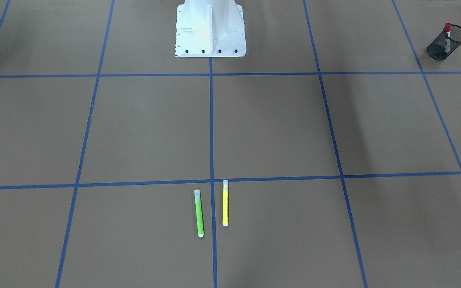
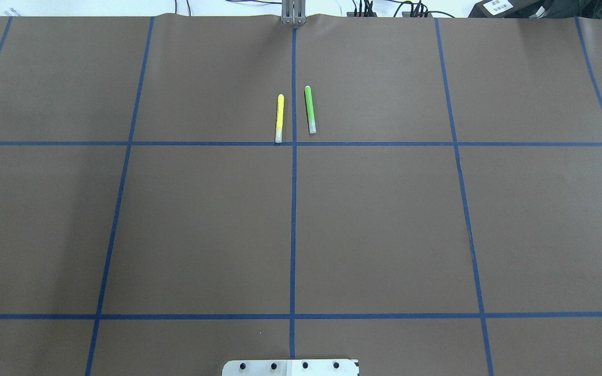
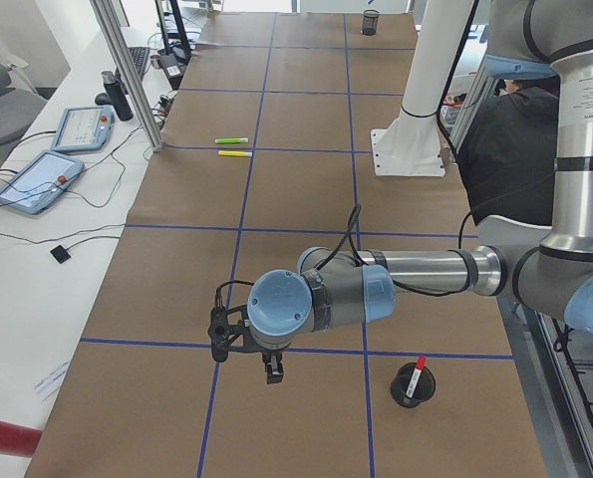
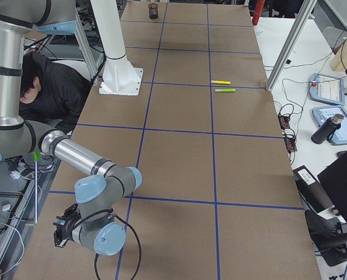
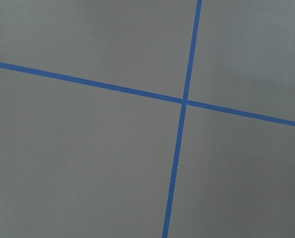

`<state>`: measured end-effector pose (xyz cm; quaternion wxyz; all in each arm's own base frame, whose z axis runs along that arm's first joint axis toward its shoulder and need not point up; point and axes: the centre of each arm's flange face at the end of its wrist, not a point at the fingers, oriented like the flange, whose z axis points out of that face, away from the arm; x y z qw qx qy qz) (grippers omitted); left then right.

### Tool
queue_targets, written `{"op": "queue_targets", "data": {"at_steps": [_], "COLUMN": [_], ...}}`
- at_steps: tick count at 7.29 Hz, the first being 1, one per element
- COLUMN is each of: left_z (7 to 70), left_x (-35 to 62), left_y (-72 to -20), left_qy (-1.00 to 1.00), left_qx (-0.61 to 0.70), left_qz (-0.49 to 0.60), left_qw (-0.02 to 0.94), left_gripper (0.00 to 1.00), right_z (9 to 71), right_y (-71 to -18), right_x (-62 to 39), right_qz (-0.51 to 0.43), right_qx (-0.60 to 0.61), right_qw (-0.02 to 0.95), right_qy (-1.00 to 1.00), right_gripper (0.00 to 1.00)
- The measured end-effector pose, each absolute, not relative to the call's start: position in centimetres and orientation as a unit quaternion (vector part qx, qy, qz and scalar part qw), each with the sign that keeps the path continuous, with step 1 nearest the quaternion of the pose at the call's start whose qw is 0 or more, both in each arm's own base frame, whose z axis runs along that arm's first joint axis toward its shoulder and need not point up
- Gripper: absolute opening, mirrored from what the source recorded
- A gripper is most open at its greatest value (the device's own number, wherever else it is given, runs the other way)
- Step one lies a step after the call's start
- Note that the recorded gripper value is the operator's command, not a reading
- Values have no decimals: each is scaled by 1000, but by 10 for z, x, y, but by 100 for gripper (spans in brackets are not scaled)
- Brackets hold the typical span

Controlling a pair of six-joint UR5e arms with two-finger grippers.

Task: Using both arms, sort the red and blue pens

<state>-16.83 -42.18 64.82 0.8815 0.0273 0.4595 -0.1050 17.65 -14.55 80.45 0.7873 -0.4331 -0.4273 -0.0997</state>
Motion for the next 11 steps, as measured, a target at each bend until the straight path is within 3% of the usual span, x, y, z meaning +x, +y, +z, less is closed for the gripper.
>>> {"op": "queue_targets", "data": {"at_steps": [7, 8, 9, 10, 11], "left_z": [632, 631, 630, 627, 624], "left_x": [-165, -165, -165, -165, -165], "left_y": [-408, -406, -405, -405, -405], "left_qy": [459, 459, 458, 458, 457], "left_qx": [37, 37, 38, 41, 44], "left_qz": [-101, -101, -101, -100, -99], "left_qw": [882, 882, 882, 883, 883], "left_gripper": [100, 100, 100, 100, 100], "right_z": [832, 835, 837, 838, 838], "right_y": [-132, -130, -129, -128, -128], "right_x": [165, 163, 162, 162, 162], "right_qz": [-72, -69, -66, -65, -66], "right_qx": [-447, -449, -450, -451, -451], "right_qw": [765, 762, 760, 760, 760], "right_qy": [-458, -461, -463, -464, -464], "right_gripper": [0, 26, 45, 95, 100]}}
